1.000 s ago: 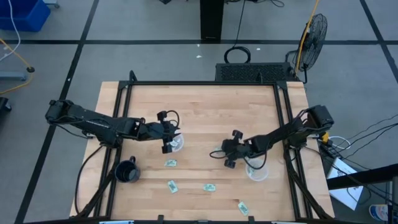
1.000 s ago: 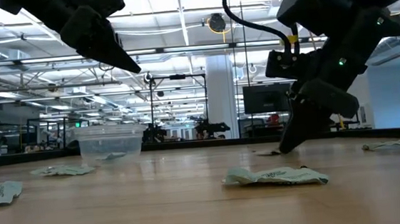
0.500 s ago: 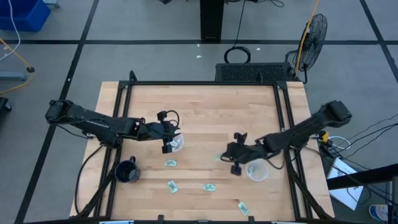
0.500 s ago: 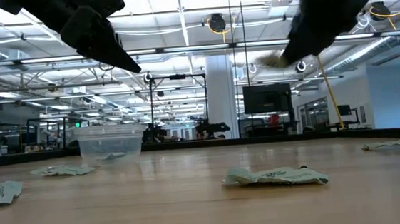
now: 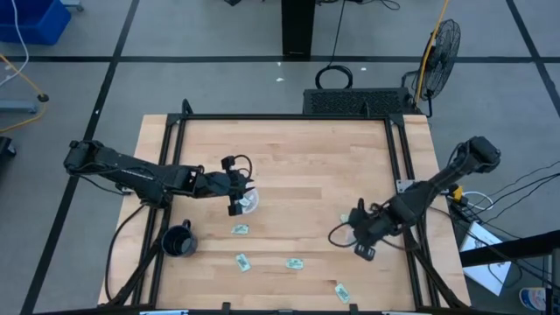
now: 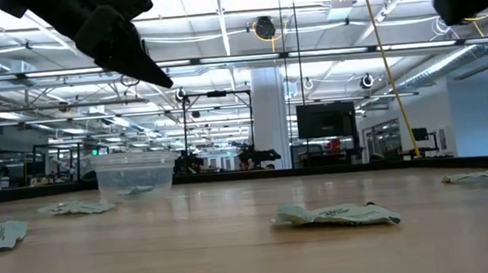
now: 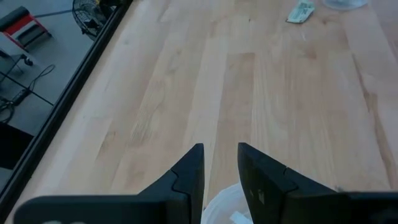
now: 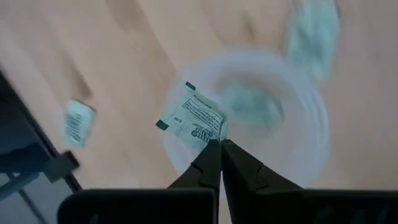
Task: Pick and place Stevia / Truvia into bins
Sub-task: Put the green stevia packet into the right transparent container, then put the green stevia packet into the left transparent container, then put the green stevia packet into the right transparent container
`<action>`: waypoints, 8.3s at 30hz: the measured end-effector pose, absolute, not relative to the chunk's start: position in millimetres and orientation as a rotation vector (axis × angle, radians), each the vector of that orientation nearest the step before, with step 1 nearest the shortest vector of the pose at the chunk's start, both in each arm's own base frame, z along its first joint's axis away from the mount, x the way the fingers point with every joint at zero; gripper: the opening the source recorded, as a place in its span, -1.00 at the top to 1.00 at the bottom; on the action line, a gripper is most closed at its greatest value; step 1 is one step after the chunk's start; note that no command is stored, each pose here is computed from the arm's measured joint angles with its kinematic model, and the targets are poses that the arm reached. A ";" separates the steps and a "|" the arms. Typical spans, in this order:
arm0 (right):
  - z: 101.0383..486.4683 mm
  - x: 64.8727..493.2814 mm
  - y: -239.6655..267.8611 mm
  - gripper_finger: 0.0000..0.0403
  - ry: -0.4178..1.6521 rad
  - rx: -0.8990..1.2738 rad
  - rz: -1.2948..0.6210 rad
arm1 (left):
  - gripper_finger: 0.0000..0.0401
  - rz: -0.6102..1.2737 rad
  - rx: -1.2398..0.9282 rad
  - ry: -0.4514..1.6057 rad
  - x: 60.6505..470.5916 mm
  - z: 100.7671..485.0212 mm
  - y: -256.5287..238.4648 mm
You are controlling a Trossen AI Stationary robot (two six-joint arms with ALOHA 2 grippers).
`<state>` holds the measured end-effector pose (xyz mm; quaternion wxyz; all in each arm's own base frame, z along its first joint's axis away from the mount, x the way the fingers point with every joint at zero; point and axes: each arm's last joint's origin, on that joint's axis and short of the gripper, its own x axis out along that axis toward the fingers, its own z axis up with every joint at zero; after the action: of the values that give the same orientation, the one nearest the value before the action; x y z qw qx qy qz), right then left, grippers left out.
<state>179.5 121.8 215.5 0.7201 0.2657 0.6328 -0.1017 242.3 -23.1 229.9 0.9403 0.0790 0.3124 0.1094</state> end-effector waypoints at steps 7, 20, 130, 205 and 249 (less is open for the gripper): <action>201.1 165.0 128.3 1.00 1.484 0.651 -0.303 | 0.48 0.223 0.160 0.634 242.5 230.2 -23.1; 165.6 156.5 120.3 0.99 1.475 0.702 -0.357 | 0.48 0.223 0.160 0.632 242.6 230.4 -23.1; 246.6 214.1 113.9 0.75 0.307 -0.275 -0.081 | 0.61 -0.077 0.194 1.219 223.5 123.4 -124.8; 266.8 265.0 41.3 0.75 1.401 0.113 -0.231 | 0.48 0.169 0.615 0.943 267.8 232.0 -27.7; 136.9 266.6 38.8 0.20 1.902 0.641 -0.456 | 0.48 0.228 0.481 0.925 267.8 231.6 -27.8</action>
<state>266.6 38.8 136.9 0.5155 0.2670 0.7918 -0.1899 267.8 -27.8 231.6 0.8611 0.2293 0.4407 0.1086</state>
